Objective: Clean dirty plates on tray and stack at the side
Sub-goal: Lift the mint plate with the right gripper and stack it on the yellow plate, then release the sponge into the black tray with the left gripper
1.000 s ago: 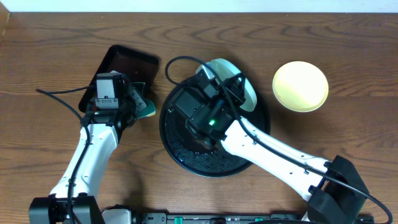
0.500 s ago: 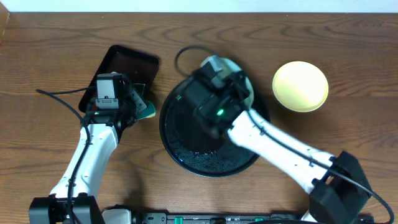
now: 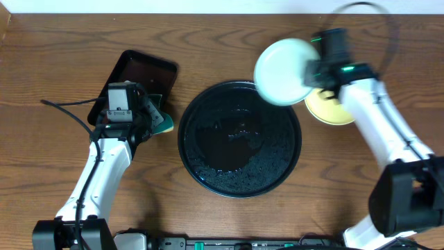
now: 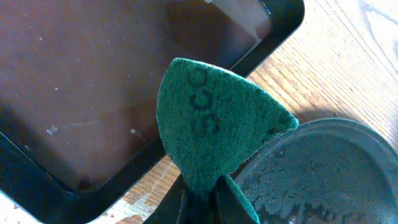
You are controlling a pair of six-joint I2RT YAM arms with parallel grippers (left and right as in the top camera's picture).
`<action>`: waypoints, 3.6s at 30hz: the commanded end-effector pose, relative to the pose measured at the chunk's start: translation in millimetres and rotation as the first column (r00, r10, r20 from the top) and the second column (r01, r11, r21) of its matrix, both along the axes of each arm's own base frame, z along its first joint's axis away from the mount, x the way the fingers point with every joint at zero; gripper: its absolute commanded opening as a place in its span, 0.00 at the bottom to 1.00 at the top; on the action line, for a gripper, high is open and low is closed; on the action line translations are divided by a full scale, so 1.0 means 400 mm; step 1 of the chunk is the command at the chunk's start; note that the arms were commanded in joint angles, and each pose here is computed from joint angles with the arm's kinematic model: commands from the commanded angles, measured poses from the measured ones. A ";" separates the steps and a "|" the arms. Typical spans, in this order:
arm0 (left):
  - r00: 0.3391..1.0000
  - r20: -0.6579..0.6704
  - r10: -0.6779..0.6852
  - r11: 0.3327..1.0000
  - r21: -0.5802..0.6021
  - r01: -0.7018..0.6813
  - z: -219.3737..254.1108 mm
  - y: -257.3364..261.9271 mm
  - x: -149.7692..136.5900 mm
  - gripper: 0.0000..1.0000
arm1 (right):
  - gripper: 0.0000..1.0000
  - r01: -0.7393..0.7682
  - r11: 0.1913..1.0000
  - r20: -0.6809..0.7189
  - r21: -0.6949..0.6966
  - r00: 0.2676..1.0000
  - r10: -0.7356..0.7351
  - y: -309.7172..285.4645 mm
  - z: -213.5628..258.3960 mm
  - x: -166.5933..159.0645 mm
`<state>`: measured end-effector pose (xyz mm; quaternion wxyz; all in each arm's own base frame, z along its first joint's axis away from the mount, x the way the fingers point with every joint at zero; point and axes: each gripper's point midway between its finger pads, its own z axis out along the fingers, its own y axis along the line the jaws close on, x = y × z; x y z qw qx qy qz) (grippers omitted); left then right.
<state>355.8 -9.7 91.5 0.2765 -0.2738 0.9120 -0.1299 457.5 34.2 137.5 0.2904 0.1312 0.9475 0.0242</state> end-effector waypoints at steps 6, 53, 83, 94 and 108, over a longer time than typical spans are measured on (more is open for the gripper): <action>1.000 -0.009 0.010 1.000 -0.011 -0.010 -0.006 0.001 -0.007 0.07 | 0.01 0.293 0.926 0.005 0.239 0.953 -0.303 -0.266 0.031 -0.005; 0.985 0.156 -0.077 0.996 0.066 0.068 0.056 0.003 0.068 0.08 | 0.36 0.131 0.937 0.119 0.324 0.977 -0.178 -0.104 0.099 -0.155; 0.921 0.385 -0.067 0.983 0.183 -0.005 0.112 0.128 0.205 0.75 | 0.41 -0.262 0.941 0.203 0.213 0.954 0.220 0.202 0.150 -0.204; 0.913 0.398 0.086 0.994 0.027 -0.106 0.273 0.109 0.054 0.76 | 0.34 -0.353 0.914 0.306 0.199 0.908 0.284 0.246 0.268 -0.286; 0.941 0.325 0.090 0.994 0.025 -0.104 0.240 0.104 0.017 0.76 | 0.99 -0.552 0.807 0.301 0.211 0.822 0.484 0.427 0.279 -0.412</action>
